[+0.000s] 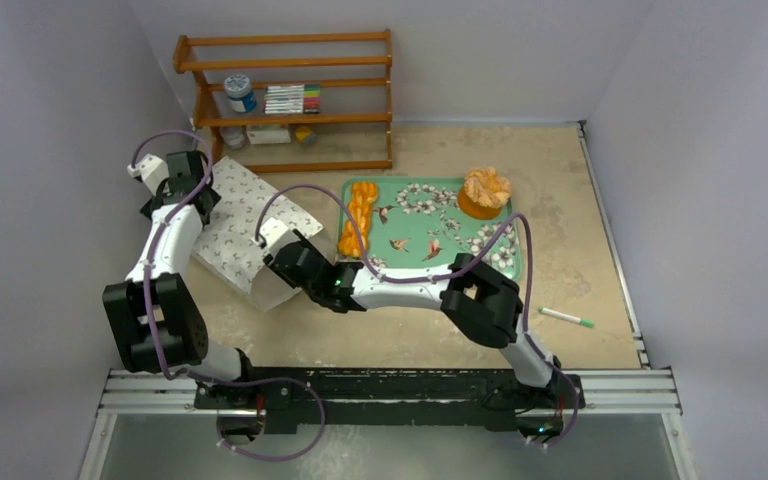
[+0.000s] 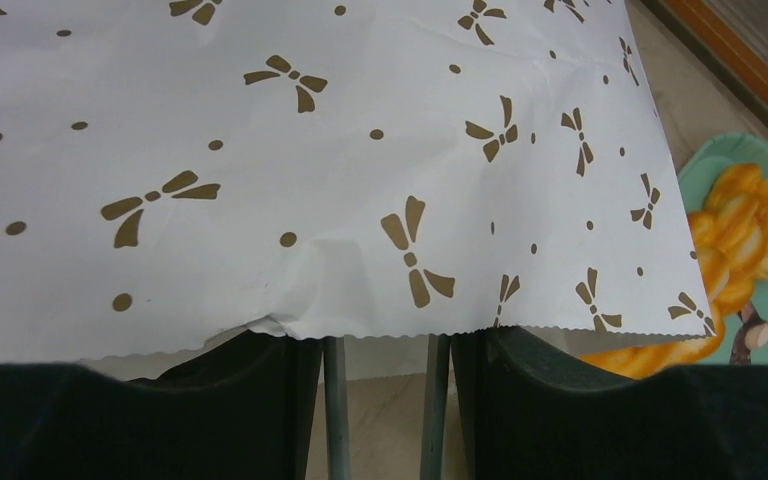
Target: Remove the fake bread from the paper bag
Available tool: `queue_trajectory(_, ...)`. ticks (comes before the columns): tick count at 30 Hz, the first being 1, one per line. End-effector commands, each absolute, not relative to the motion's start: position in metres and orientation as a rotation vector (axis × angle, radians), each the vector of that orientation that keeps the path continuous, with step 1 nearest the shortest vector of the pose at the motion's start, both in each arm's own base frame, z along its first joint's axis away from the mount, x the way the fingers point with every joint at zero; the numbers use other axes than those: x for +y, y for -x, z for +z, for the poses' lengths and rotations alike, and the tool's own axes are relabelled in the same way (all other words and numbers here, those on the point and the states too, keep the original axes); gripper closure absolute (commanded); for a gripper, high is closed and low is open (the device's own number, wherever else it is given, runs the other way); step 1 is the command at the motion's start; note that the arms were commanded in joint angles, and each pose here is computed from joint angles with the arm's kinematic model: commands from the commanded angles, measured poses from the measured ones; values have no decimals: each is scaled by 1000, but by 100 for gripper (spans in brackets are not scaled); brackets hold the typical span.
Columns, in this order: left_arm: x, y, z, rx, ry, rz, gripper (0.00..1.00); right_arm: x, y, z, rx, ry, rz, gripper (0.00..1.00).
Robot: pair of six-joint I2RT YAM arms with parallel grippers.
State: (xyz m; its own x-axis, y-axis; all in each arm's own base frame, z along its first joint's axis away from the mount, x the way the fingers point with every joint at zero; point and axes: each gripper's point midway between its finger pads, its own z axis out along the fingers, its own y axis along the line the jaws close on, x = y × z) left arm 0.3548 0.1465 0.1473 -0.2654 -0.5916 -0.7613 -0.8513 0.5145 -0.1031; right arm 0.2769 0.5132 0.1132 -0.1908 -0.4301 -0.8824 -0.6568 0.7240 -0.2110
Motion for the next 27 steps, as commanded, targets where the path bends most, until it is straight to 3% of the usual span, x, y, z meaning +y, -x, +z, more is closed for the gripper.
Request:
queue_trajectory(1, 151, -358, 146, 1940, 1196, 424, 22, 542, -285, 161, 1689, 854, 366, 51)
queue_trajectory(11, 151, -358, 135, 1961, 1198, 428, 22, 547, -304, 152, 1686, 900, 382, 55)
queue_trajectory(19, 152, -361, 137, 1954, 1202, 426, 22, 550, -310, 147, 1714, 906, 371, 100)
queue_trajectory(27, 151, -368, 132, 1956, 1222, 412, 22, 527, -299, 146, 1772, 861, 389, 100)
